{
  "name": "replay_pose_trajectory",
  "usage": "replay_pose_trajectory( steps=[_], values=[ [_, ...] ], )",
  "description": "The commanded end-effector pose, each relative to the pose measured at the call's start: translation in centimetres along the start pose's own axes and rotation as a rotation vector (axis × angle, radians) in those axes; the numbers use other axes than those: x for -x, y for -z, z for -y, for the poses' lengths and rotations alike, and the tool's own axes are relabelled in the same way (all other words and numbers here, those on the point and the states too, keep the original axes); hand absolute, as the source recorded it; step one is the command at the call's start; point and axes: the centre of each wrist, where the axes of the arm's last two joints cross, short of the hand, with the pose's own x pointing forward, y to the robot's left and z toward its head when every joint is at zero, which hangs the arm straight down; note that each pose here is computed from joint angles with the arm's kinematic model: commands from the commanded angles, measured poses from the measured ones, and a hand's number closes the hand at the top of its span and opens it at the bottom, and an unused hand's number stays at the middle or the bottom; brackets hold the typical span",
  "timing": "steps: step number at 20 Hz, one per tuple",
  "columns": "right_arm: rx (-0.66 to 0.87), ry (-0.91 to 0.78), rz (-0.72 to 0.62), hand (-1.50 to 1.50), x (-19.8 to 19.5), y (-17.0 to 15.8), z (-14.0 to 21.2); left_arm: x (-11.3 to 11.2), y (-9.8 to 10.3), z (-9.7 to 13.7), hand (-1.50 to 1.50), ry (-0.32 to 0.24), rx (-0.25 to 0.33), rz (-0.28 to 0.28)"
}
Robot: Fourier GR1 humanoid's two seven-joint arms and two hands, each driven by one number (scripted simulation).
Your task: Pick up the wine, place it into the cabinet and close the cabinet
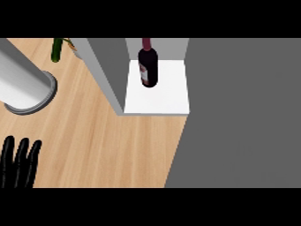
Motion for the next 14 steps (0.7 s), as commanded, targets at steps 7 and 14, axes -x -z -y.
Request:
replay_pose_trajectory(
  steps=[7, 14],
  values=[
    [-0.149, 0.012, 0.126, 1.50, -4.1, -1.4, -5.7, -1.9, 1.1, -4.7, -1.50, 0.034, -0.010, -0.015],
    [-0.127, 0.043, 0.123, 1.50, -3.3, 0.7, -8.5, -3.5, 0.9, -7.2, -1.50, 0.032, 0.000, -0.013]
  ],
)
